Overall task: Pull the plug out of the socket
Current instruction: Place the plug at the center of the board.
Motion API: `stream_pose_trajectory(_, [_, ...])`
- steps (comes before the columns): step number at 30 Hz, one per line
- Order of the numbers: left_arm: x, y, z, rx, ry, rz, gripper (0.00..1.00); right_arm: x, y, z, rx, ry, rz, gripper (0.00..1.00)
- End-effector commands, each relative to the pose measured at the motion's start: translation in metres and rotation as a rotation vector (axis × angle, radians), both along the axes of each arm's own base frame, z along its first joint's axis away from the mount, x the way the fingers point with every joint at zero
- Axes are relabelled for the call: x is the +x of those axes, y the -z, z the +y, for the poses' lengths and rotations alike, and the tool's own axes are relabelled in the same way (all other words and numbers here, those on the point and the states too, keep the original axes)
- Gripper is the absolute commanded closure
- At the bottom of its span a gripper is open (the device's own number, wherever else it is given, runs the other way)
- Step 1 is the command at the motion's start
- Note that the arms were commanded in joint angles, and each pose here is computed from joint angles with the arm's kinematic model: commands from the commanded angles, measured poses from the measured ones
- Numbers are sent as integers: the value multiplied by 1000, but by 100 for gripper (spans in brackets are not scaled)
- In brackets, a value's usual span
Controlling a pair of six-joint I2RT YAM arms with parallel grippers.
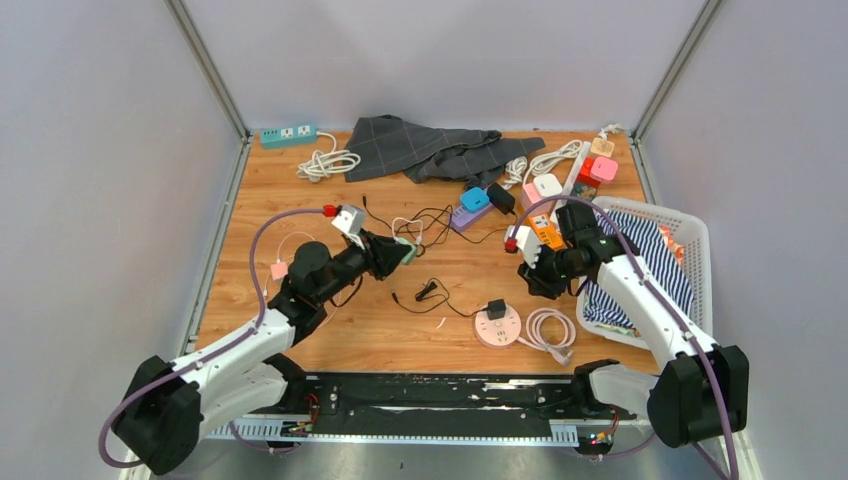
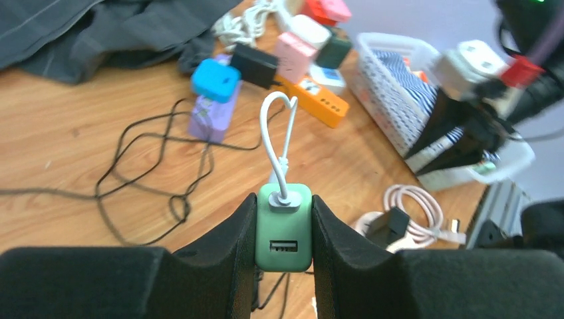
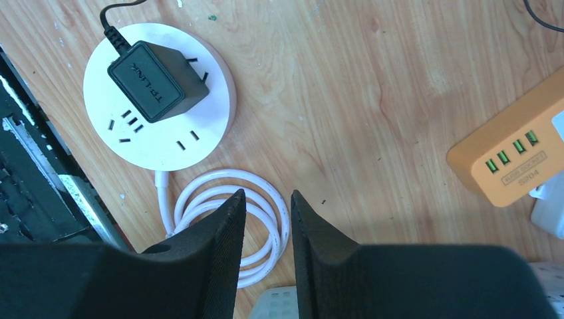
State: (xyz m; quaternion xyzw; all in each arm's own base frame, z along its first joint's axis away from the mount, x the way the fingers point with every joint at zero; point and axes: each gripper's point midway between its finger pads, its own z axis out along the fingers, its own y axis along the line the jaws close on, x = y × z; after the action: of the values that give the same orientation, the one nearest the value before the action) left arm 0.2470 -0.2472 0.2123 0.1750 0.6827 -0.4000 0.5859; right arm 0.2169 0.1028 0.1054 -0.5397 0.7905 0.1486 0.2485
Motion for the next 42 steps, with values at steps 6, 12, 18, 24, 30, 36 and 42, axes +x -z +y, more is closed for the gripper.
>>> stream_pose_trajectory(6, [63, 6, 45, -185, -116, 285, 100, 3, 5, -9, -28, 13, -29, 67])
stream_pose_trajectory(12, [115, 21, 102, -323, -333, 444, 100, 3, 8, -11, -34, 18, -23, 67])
stream_pose_trajectory(18, [146, 63, 155, -481, -492, 664, 100, 3, 9, -12, -38, 23, -19, 67])
stream_pose_trajectory(24, [152, 80, 218, -613, -719, 705, 100, 3, 9, -13, -32, 30, -18, 67])
stream_pose_trajectory(30, [154, 99, 262, -695, -839, 763, 95, 2, 11, -13, -31, 28, -9, 66])
stream_pose_trajectory(36, [159, 106, 289, -751, -855, 802, 79, 2, 12, -13, -31, 28, -5, 66])
stream_pose_trajectory(42, [155, 117, 305, -781, -881, 833, 50, 2, 15, -13, -32, 31, 2, 66])
